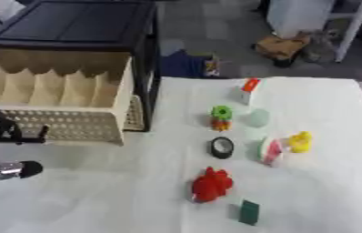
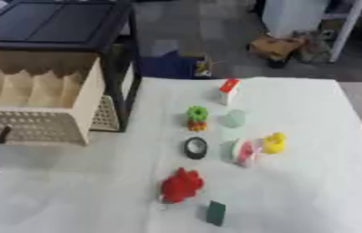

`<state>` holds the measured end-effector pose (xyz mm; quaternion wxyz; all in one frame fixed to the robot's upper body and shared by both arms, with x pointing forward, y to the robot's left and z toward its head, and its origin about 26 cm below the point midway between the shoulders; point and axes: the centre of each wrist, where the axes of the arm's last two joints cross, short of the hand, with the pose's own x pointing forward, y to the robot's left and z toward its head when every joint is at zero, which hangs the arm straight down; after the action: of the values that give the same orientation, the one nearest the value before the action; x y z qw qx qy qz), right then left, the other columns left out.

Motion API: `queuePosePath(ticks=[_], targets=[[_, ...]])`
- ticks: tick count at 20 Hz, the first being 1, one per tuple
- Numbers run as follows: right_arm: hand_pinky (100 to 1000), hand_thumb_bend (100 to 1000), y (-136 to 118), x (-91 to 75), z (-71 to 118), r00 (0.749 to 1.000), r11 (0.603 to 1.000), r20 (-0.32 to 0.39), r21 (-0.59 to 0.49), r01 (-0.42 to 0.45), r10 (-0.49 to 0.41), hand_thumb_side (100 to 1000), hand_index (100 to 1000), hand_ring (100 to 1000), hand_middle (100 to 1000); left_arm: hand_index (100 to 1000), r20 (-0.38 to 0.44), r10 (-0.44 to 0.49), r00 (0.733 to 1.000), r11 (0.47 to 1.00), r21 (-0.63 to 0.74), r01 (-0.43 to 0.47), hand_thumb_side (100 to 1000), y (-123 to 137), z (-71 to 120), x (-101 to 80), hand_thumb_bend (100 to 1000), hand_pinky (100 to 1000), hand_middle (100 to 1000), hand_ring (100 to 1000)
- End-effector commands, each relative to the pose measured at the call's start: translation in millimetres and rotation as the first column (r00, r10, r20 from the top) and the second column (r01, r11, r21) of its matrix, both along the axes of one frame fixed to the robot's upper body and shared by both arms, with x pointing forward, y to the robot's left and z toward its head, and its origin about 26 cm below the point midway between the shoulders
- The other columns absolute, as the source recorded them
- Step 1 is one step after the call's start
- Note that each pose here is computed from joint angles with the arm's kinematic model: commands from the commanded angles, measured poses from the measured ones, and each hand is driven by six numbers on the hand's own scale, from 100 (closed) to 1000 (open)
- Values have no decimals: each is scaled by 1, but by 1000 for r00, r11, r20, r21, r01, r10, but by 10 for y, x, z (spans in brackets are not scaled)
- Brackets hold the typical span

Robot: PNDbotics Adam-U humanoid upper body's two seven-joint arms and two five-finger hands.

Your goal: Pick up objects from table and place into drawer.

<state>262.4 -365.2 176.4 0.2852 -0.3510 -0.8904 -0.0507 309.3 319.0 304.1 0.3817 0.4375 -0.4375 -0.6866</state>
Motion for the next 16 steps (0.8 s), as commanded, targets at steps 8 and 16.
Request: queuePosePath(ticks=[8,16], targets=[[684,100,-12,-14,94,1000,1000,30,-8,0,0,1000,842,644,621,945,46,-11,999,1000,-3,11,1000,-10,167,-83,510,100,100,100],[684,100,-17,-18,91,1000,1000,29,-6,3,-3,1000,842,644,621,945,99,-57,993,996,-57,63,1000,-88,300,-171,487,100,100,100]])
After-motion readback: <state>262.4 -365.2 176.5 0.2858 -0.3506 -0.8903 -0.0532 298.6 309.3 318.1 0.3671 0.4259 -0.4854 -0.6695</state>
